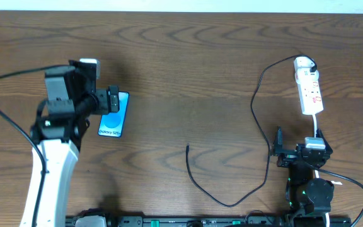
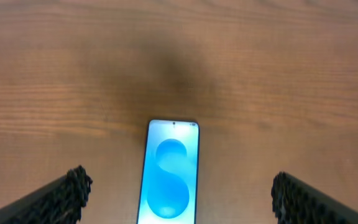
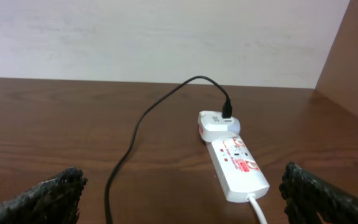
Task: Plug charger to phone and switch on socket
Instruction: 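Move the left gripper over the Galaxy S25+ phone and lower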
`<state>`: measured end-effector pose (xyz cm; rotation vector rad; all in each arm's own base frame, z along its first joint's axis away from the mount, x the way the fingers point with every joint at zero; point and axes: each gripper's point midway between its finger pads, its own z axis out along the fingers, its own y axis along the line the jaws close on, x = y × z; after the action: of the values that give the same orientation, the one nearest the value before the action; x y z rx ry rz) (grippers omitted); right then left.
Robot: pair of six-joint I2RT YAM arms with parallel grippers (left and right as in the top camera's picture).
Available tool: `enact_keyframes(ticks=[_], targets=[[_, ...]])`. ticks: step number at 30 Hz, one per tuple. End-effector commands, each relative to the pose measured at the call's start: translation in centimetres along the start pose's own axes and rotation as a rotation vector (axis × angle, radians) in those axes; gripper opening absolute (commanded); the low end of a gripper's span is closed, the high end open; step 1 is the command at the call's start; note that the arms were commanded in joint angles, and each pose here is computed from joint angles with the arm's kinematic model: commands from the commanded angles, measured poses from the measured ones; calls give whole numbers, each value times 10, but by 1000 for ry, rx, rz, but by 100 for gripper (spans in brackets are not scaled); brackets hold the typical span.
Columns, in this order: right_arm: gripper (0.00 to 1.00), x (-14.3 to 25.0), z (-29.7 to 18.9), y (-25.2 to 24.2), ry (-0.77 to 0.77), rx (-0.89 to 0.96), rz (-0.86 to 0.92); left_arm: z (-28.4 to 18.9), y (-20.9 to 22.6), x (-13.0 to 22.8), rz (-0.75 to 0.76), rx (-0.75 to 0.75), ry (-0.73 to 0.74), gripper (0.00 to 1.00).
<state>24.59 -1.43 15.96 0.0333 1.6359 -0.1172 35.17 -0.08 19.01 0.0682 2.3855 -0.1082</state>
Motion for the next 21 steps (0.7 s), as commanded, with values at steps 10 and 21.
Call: enact_keyframes(ticks=[10, 21], targets=[[99, 0, 0, 2, -3, -8, -2, -12, -2, -8, 34, 12, 116, 95], [99, 0, 0, 2, -2, -8, -2, -12, -2, -7, 33, 12, 121, 45]])
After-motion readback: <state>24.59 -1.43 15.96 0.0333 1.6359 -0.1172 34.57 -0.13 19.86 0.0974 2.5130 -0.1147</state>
